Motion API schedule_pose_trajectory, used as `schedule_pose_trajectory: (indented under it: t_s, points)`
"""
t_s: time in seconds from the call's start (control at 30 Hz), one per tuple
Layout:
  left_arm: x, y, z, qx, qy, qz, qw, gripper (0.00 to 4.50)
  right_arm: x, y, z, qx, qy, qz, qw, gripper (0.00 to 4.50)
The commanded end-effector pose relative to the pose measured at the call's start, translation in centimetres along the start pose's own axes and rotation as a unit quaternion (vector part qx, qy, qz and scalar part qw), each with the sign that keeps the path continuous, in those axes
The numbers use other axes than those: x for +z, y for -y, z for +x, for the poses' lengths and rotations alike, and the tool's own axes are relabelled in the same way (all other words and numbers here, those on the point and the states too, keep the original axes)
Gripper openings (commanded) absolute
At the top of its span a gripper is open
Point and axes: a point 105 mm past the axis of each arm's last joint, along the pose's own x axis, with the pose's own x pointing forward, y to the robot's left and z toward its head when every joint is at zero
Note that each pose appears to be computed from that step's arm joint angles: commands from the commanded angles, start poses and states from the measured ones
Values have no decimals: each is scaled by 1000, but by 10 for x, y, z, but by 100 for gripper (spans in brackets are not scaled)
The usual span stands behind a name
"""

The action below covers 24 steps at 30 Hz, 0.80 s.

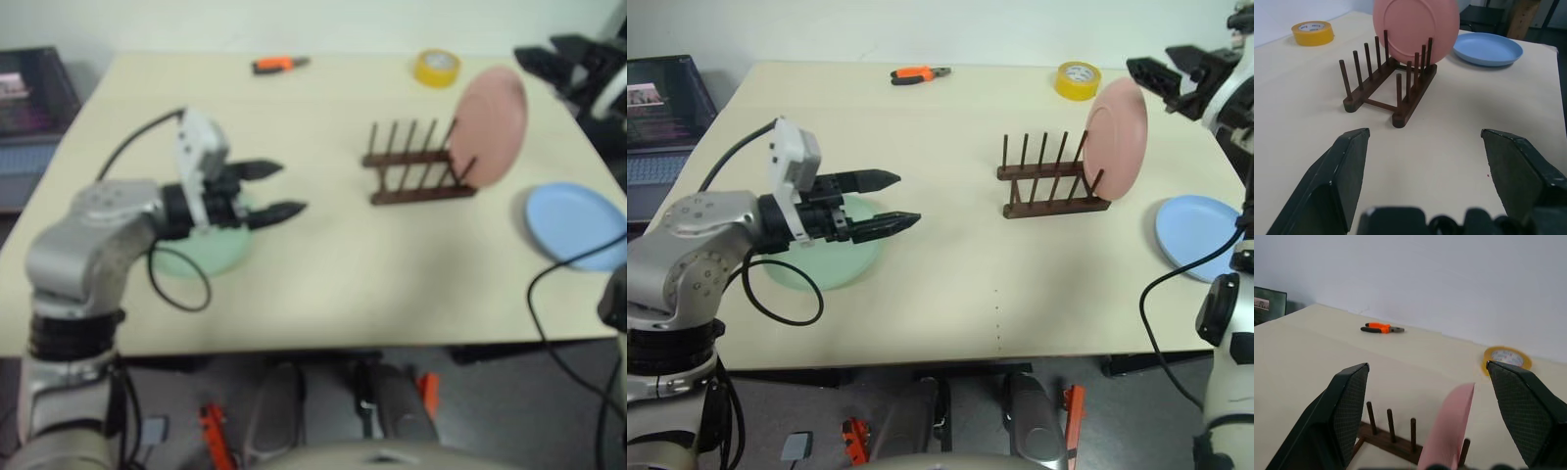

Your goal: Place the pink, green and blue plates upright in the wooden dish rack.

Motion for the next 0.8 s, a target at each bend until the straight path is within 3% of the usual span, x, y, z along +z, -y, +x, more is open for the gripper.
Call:
schedule_pose_trajectory:
  t_s: [0.03, 0.17, 0.3, 0.43, 0.63, 0.8]
  points:
    - [16, -17, -21, 42, 6, 38, 998, 403, 50, -10, -12, 7, 54, -60, 997, 418]
    - [13, -62, -78, 175, -46, 36, 983, 403, 60, -86, -10, 170, 67, -83, 980, 418]
    - [-23, -95, -128, 292, -140, 7, 946, 403, 30, -148, 5, 264, 53, -46, 962, 418]
    - [-48, -107, -148, 344, -151, -58, 925, 403, -4, -191, 25, 302, 31, -13, 953, 418]
    - [-103, -99, -145, 345, -194, -92, 914, 403, -22, -238, 34, 342, 16, 15, 939, 418]
    - [-132, -101, -145, 382, -186, -159, 891, 403, -27, -236, 31, 333, 7, 42, 942, 418]
